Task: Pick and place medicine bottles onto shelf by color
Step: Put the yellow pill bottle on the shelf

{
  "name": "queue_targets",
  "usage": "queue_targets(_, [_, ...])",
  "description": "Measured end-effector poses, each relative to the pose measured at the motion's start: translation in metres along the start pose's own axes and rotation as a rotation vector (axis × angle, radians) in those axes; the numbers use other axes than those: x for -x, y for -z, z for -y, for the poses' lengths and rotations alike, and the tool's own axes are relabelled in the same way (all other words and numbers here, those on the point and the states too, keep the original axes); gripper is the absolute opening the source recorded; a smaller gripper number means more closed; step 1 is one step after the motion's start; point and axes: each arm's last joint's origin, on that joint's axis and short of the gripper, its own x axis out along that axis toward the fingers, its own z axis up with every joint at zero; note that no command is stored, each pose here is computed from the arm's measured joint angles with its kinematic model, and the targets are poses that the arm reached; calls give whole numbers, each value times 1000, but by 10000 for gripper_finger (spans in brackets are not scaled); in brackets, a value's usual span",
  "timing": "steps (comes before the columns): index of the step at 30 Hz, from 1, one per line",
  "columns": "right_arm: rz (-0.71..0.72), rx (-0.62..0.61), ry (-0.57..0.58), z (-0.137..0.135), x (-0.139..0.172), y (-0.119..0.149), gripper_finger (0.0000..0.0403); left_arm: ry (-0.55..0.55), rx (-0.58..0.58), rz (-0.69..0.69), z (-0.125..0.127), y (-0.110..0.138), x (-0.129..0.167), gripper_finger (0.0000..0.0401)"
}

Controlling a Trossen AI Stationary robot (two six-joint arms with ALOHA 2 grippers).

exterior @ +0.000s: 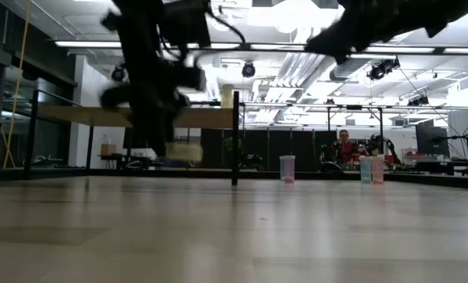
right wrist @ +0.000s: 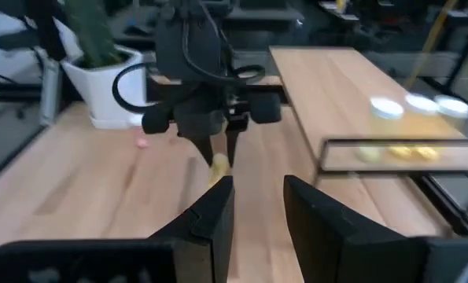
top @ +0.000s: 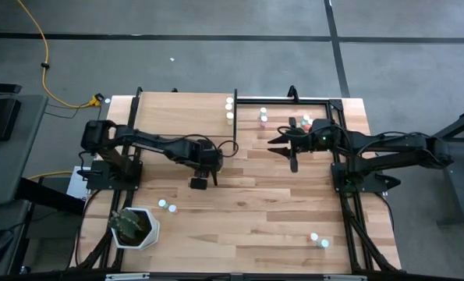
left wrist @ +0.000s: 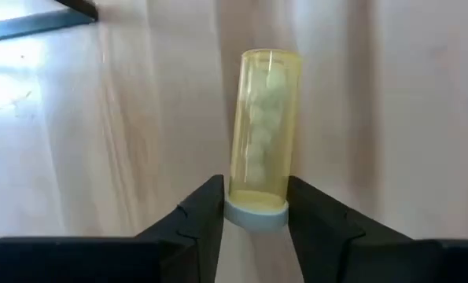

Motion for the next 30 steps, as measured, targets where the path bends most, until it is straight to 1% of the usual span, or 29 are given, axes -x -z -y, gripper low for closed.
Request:
queue_targets(2, [16,2,-31,0,-4,0,103,2,-5,54,5,-10,18,118])
queue_targets(4, [37,24,-58,-2,-10,0,103,7,-16,85,8,-13,41,114])
queue_targets(6, [54,69,-77,-3,-16,0,103,0,-14,162,10,-20,64,110])
queue_targets(8, [74,115,-86,-5,-23,0,103,-19,-20,215,11,-23,85,107])
queue_targets(10, [102,151,-92,-7,-30,1,103,-42,-14,296,11,-27,106,106])
queue_targets(14, [174,196,-93,-9,-45,0,103,-78,-7,391,5,-30,136,111])
queue_targets(17, [202,176,-91,-7,-56,-6,103,-89,0,432,0,-32,147,112])
queue_targets(21, [203,173,-91,-4,-77,-20,92,-103,0,425,-6,-33,147,111])
queue_targets(24, [207,173,-97,-2,-90,-30,67,-112,-6,405,-10,-35,141,112])
queue_targets(28, [243,179,-127,-1,-102,-46,12,-122,10,397,-17,-35,139,112])
queue_targets(30, [245,183,-147,0,-106,-50,7,-127,13,396,-19,-34,139,112])
